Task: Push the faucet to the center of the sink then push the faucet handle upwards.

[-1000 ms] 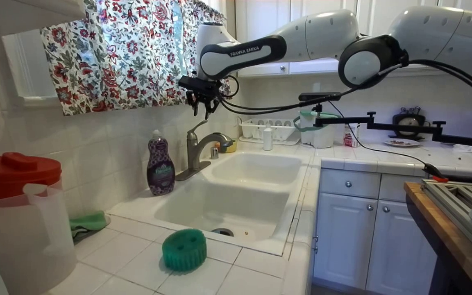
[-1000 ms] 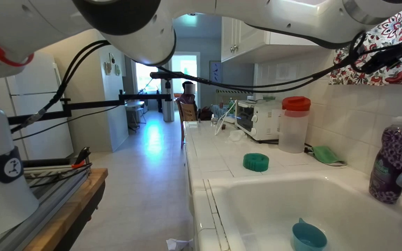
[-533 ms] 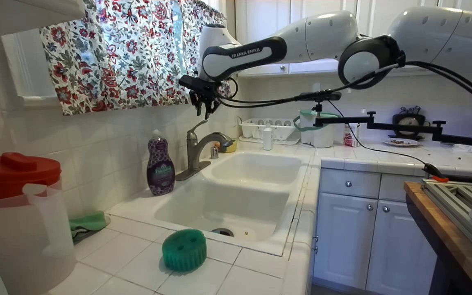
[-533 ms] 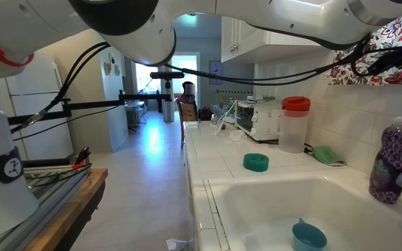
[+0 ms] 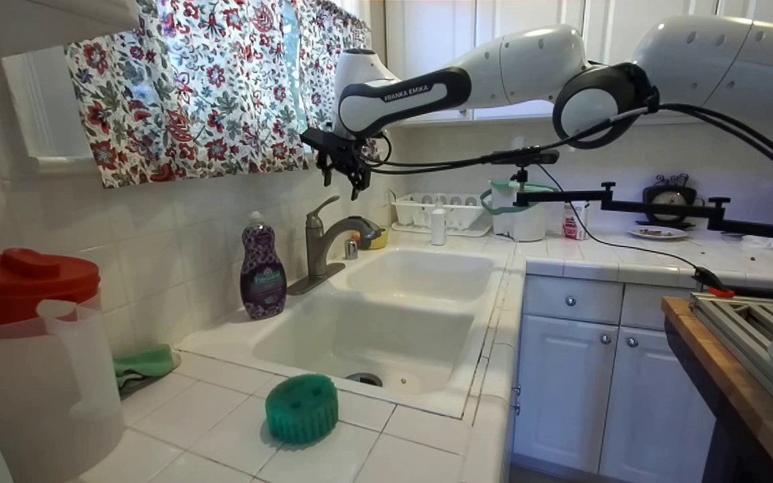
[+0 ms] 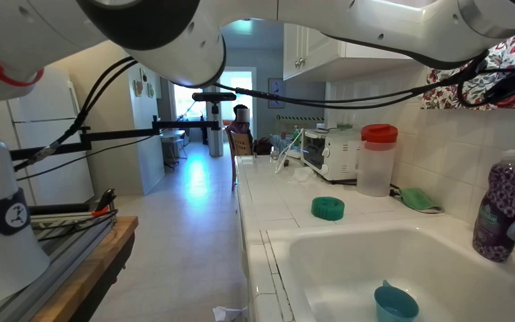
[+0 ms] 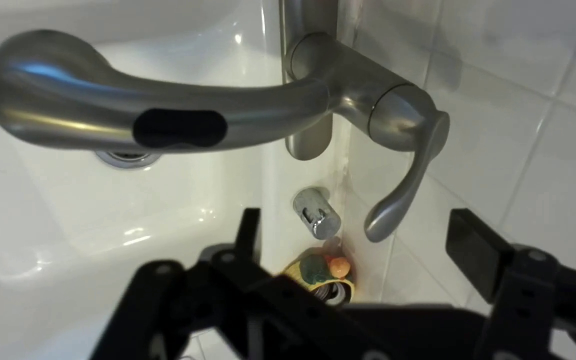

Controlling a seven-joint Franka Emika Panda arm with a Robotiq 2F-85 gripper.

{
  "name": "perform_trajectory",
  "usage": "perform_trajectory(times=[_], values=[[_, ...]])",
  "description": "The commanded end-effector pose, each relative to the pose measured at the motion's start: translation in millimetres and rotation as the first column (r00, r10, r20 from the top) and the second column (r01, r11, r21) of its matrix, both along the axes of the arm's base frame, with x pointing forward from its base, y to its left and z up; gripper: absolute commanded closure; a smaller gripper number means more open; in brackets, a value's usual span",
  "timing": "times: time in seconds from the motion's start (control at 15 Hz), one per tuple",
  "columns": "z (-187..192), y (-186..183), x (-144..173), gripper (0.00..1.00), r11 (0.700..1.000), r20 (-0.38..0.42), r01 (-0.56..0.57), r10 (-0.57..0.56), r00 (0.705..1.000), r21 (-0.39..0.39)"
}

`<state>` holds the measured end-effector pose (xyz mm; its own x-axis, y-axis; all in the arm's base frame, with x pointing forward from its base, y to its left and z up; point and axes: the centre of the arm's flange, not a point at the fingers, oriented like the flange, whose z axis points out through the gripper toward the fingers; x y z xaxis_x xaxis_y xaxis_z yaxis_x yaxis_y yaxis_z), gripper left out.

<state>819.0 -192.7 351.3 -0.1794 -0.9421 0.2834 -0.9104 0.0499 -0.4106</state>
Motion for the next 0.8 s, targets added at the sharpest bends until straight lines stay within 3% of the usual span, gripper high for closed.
perform_trajectory(times=[0.0,0.53,0.73], values=[[-17.1,-2.5,-55.6,0.00,0.999,0.027,0.008,-0.009,1.000,0.038],[-35.0,-29.0,-52.8,0.01,0.992,0.026,-0.129,0.129,0.991,-0.007],[-37.9,-29.2,-50.1,0.07,0.987,0.029,-0.162,0.163,0.986,-0.020]])
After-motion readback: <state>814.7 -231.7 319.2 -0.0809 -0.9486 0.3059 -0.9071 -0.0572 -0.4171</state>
